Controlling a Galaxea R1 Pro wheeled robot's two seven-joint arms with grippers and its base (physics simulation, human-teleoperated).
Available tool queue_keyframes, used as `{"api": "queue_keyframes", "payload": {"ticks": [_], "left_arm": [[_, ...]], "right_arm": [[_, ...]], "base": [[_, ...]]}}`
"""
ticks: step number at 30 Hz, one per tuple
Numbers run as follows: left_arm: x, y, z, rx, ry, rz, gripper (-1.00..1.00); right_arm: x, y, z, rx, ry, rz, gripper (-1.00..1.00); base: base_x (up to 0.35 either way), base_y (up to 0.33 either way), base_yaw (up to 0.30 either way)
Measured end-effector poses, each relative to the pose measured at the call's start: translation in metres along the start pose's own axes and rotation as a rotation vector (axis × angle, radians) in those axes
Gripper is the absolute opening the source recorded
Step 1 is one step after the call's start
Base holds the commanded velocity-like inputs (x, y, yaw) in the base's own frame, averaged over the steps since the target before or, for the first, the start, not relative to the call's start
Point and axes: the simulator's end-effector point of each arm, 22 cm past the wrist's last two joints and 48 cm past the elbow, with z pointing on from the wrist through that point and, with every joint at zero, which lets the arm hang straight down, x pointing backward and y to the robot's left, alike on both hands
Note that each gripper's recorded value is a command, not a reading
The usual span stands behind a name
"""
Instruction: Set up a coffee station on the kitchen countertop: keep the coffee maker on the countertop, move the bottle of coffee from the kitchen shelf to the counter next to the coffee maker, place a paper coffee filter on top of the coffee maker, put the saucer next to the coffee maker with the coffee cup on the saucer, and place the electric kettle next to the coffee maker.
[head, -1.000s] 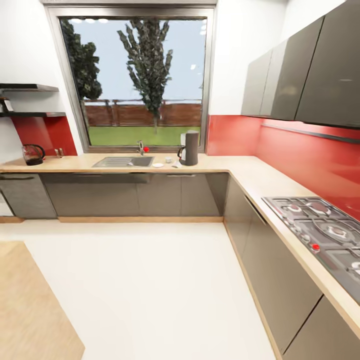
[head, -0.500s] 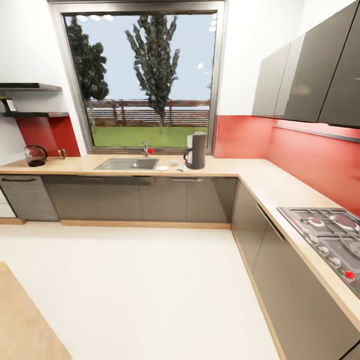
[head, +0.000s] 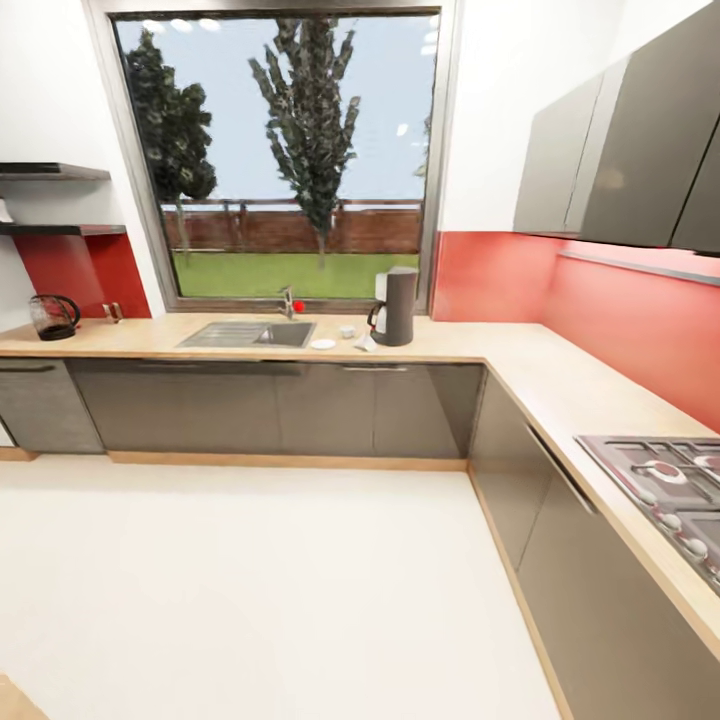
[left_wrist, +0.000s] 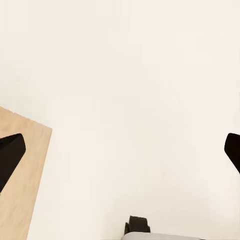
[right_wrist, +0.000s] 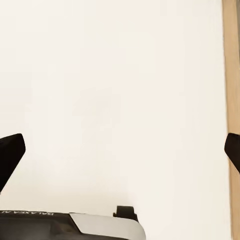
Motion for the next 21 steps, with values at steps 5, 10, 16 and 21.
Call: {"api": "queue_keyframes", "payload": {"ticks": [5, 10, 16, 21], "left_arm": [[0.0000, 0.0000, 0.0000, 0.000, 0.000, 0.000, 1.00], [0.0000, 0.0000, 0.0000, 0.000, 0.000, 0.000, 1.00], [0.0000, 0.0000, 0.0000, 0.000, 0.000, 0.000, 1.00], [0.0000, 0.0001, 0.0000, 0.000, 0.000, 0.000, 1.00]], "right_arm": [[-0.0002, -0.0001, 0.0000, 0.000, -0.001, 0.001, 1.00], [-0.0001, -0.0001, 0.0000, 0.000, -0.001, -0.001, 1.00], [-0.0001, -0.0002, 0.0000, 0.000, -0.001, -0.001, 1.00], [-0.0001, -0.0002, 0.0000, 0.000, 0.000, 0.000, 1.00]], "base": [[0.338, 0.000, 0.106], [0.338, 0.000, 0.009], [0.338, 0.000, 0.000], [0.338, 0.000, 0.000]]}}
